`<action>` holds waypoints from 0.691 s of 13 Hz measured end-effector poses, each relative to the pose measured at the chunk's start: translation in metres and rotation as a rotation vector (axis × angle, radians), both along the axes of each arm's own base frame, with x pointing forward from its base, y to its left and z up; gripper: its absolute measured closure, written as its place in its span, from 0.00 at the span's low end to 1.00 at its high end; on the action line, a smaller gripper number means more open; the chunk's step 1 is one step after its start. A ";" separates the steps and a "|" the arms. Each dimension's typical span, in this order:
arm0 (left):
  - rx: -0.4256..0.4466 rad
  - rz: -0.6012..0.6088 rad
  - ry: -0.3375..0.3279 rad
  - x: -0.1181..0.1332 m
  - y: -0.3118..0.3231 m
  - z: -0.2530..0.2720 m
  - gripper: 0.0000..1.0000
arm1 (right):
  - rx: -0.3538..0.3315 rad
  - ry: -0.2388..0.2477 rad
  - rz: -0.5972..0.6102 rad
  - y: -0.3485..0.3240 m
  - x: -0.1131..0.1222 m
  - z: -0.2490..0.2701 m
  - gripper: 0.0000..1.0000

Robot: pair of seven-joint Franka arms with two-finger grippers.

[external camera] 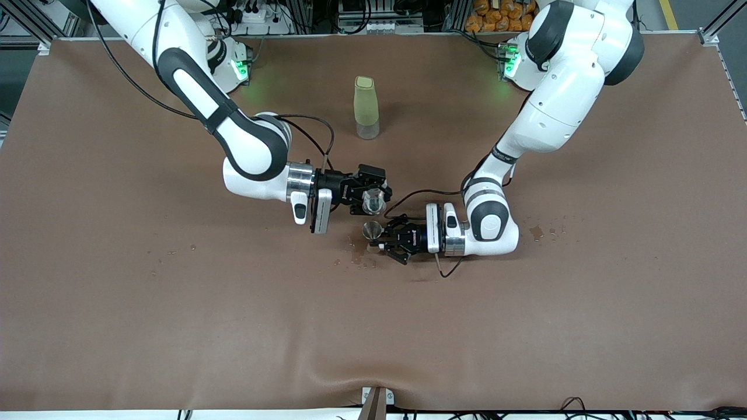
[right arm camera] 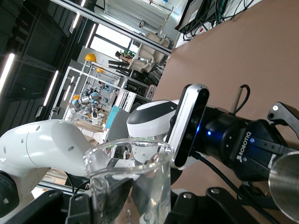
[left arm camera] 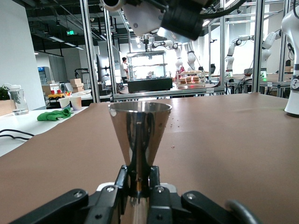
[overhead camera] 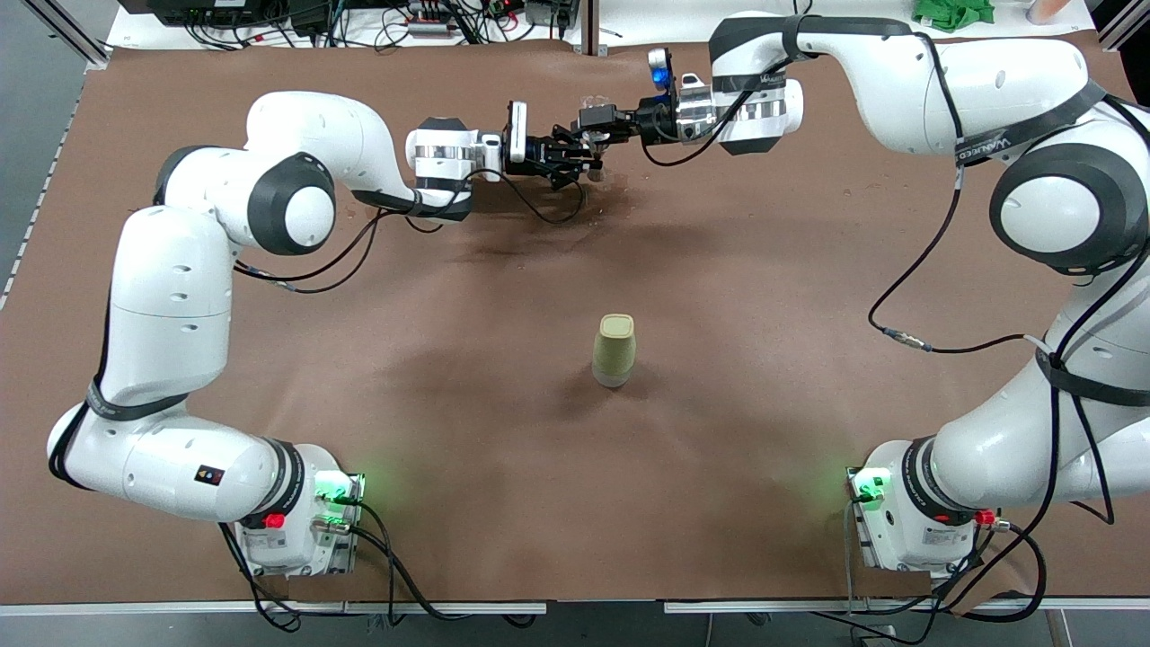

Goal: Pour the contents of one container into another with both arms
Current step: 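Tilt the beaker with the right gripper, pouring into the jigger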

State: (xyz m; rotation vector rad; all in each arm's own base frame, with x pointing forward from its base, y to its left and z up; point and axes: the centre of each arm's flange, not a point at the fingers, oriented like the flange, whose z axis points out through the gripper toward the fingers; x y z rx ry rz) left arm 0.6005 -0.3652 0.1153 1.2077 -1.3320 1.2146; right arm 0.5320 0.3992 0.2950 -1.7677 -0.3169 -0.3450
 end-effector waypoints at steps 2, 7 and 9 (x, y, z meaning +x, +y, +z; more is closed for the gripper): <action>0.003 0.002 0.003 -0.001 0.003 -0.003 0.79 | 0.005 0.035 -0.008 0.001 -0.002 -0.002 0.85; 0.006 0.005 0.001 -0.003 0.008 -0.007 0.79 | 0.023 0.134 -0.008 0.008 -0.008 -0.001 0.85; 0.006 0.005 0.001 -0.003 0.008 -0.007 0.79 | 0.036 0.170 -0.003 0.009 -0.009 0.000 0.85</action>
